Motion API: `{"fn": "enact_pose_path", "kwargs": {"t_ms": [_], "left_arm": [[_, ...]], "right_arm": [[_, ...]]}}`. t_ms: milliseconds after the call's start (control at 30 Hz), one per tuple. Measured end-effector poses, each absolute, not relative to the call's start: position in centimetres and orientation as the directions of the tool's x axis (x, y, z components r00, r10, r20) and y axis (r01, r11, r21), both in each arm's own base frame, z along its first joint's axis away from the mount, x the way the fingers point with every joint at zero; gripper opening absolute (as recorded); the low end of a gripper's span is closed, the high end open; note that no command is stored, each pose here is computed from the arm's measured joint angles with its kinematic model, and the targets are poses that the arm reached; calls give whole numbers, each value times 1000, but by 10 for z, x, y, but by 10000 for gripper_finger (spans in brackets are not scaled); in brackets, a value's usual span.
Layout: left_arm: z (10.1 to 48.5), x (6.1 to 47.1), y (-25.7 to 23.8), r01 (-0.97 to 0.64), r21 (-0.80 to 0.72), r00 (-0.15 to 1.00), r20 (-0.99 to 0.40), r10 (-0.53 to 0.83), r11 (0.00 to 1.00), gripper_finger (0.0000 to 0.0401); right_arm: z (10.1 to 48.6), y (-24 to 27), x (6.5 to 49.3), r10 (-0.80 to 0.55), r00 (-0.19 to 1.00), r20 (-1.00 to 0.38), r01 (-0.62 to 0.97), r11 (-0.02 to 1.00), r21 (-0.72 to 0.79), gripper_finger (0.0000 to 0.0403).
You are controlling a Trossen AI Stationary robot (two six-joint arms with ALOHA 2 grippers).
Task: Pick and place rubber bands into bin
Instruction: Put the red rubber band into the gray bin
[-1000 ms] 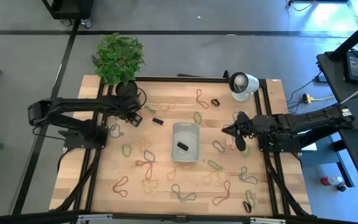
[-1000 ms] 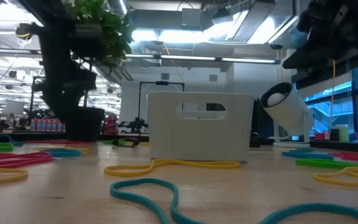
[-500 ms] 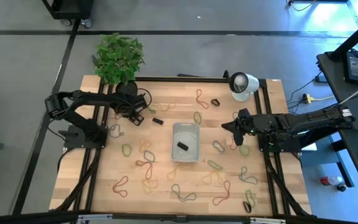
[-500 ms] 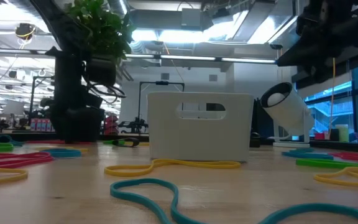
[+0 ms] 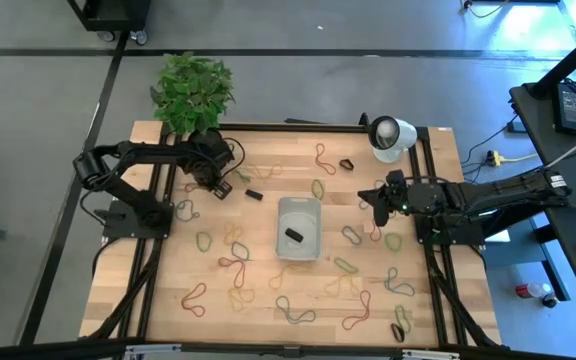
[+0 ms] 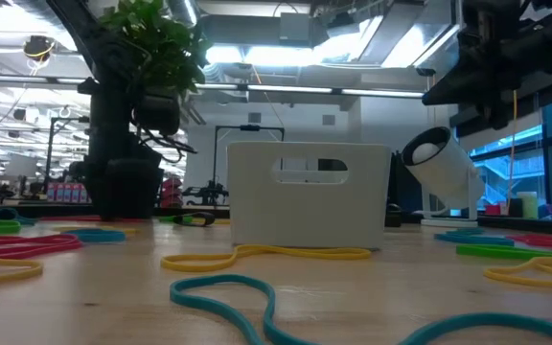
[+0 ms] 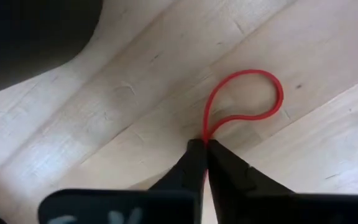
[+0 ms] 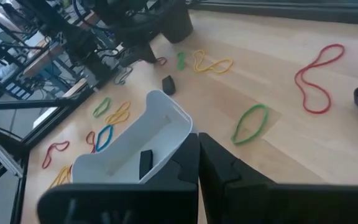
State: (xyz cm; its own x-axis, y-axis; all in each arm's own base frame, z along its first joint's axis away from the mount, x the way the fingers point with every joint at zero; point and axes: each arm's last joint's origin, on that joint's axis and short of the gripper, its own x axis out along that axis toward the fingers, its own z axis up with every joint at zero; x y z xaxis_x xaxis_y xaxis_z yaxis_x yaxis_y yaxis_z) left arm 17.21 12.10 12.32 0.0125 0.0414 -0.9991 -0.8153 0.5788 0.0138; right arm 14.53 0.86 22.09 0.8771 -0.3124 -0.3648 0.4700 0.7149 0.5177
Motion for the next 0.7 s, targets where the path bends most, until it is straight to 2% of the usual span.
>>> {"fn": "enact_pose_path", "kwargs": {"t_ms": [233,333,433,567,700], "left_arm": [[148,168,109,-843,35,-42,-999,0,536,2],[170,172,106,-854,1,24,-999,40,520,2],[186,167,93,-857,5,2,-1000,12,515,2],[213,169,75,-873,-34,53,-998,25,486,2],[241,184,56,-817,-156,202,-979,22,556,2]], "right_arm": [[221,9,145,-314,876,-367,472,717,513,2],[220,9,145,-315,874,-370,469,745,475,2],[220,9,145,-315,873,-373,466,765,445,3],[220,9,145,-313,873,-373,457,791,407,3],[220,9,145,-312,874,-374,450,809,378,3]]}}
